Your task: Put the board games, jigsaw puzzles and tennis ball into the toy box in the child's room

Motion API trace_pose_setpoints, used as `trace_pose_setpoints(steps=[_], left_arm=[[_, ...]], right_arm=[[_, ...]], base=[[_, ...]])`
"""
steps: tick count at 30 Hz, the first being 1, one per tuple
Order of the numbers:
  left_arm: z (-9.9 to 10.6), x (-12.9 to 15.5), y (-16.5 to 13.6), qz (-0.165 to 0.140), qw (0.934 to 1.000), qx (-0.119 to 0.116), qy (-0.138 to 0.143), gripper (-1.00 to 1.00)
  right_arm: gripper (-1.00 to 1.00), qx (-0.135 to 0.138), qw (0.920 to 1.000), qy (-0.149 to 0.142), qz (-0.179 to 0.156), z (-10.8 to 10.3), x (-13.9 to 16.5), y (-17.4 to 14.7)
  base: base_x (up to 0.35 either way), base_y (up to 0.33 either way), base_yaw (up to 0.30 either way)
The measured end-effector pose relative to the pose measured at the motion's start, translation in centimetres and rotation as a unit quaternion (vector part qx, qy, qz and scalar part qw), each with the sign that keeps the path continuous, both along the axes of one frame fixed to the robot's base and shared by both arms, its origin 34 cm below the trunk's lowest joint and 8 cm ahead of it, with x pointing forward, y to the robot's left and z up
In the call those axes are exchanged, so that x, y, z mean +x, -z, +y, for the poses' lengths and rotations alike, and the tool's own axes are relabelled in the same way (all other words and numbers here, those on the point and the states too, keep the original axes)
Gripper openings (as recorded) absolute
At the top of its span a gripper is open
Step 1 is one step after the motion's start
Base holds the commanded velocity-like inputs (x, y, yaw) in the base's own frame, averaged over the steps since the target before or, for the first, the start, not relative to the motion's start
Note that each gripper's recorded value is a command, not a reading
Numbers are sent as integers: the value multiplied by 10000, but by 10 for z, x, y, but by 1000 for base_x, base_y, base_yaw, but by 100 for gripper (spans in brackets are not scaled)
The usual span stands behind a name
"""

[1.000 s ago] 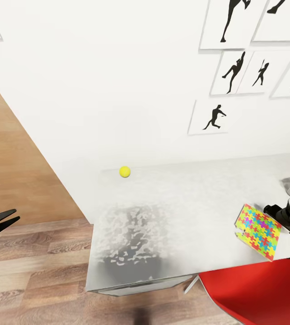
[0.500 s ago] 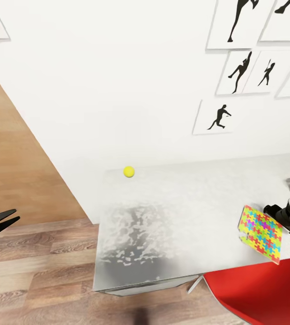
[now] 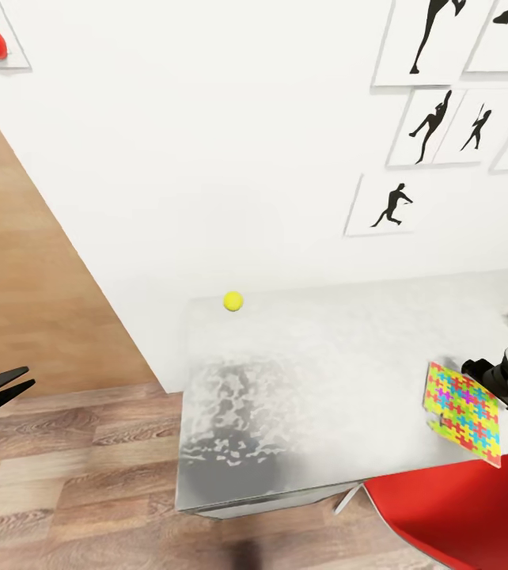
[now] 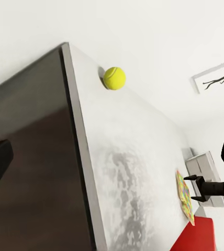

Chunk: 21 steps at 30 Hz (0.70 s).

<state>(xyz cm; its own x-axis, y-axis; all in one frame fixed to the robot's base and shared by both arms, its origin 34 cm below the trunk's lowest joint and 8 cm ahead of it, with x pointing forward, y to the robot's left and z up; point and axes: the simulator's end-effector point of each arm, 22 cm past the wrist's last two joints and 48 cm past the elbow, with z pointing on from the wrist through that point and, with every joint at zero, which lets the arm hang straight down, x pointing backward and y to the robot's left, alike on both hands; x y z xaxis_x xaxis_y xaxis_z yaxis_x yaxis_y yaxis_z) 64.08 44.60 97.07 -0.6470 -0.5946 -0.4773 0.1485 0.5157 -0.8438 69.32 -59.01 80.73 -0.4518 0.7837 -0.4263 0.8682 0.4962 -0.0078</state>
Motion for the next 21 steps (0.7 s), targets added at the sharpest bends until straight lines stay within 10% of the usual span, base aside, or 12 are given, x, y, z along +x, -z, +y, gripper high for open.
trace_pose_setpoints(steps=[21], left_arm=[[0, 0, 0, -5, 10000, -3, 0, 100]], right_arm=[[100, 15, 10000, 3, -6, 0, 0, 0]], base=[[-117, 81, 0]])
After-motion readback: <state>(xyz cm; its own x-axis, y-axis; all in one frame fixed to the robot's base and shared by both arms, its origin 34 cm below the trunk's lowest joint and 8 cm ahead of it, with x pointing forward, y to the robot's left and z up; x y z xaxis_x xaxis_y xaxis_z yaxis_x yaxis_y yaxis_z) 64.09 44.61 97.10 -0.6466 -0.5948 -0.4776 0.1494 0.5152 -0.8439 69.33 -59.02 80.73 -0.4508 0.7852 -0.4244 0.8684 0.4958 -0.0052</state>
